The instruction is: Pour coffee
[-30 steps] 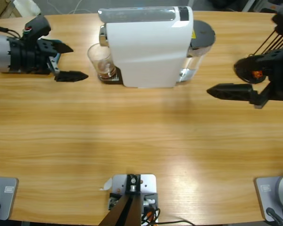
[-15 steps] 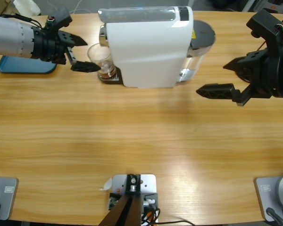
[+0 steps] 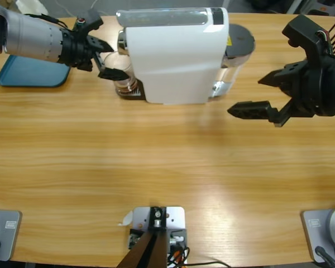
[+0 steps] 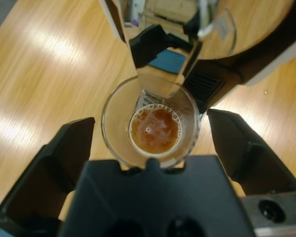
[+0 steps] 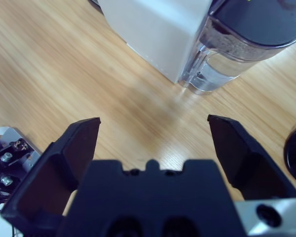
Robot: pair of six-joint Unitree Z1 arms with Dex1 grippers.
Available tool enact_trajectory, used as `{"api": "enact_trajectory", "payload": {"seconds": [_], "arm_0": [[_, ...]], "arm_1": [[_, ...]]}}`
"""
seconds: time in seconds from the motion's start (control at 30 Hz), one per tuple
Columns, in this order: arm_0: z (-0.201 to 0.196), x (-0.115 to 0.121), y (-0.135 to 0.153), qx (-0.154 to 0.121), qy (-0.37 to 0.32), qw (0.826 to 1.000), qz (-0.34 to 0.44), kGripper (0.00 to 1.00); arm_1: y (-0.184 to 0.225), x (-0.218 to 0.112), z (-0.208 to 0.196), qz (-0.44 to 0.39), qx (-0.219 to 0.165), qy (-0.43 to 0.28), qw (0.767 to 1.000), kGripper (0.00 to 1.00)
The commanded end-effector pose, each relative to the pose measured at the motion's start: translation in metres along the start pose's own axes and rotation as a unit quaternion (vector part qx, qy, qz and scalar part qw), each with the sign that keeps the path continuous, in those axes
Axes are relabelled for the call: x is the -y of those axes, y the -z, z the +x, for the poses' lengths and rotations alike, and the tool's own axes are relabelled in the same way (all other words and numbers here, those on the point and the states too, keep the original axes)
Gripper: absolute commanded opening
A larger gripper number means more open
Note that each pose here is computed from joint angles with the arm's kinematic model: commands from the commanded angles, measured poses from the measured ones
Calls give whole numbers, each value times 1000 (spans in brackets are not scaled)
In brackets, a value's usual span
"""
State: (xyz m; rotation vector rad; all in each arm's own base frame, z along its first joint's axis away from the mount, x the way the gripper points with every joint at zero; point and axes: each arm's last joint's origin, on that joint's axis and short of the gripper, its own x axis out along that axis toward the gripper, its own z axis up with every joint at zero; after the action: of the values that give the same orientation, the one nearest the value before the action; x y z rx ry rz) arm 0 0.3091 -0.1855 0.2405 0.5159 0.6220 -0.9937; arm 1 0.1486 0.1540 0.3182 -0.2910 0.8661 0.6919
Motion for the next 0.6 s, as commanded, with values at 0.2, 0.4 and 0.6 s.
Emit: {"api": "enact_trajectory", "payload": {"seconds": [0.2, 0.4, 0.6], "arm_0": [[31, -5, 13, -27, 20, 999, -9, 977], [33, -4, 9, -5, 40, 999, -20, 671], [34, -1, 13, -6, 54, 998, -27, 394]], "arm_1": [[-1, -4, 14, -11, -19, -14, 1000, 981], [-3, -3, 15, -11, -19, -13, 1000, 982], [-3, -2, 17, -9, -21, -13, 1000, 982]]}}
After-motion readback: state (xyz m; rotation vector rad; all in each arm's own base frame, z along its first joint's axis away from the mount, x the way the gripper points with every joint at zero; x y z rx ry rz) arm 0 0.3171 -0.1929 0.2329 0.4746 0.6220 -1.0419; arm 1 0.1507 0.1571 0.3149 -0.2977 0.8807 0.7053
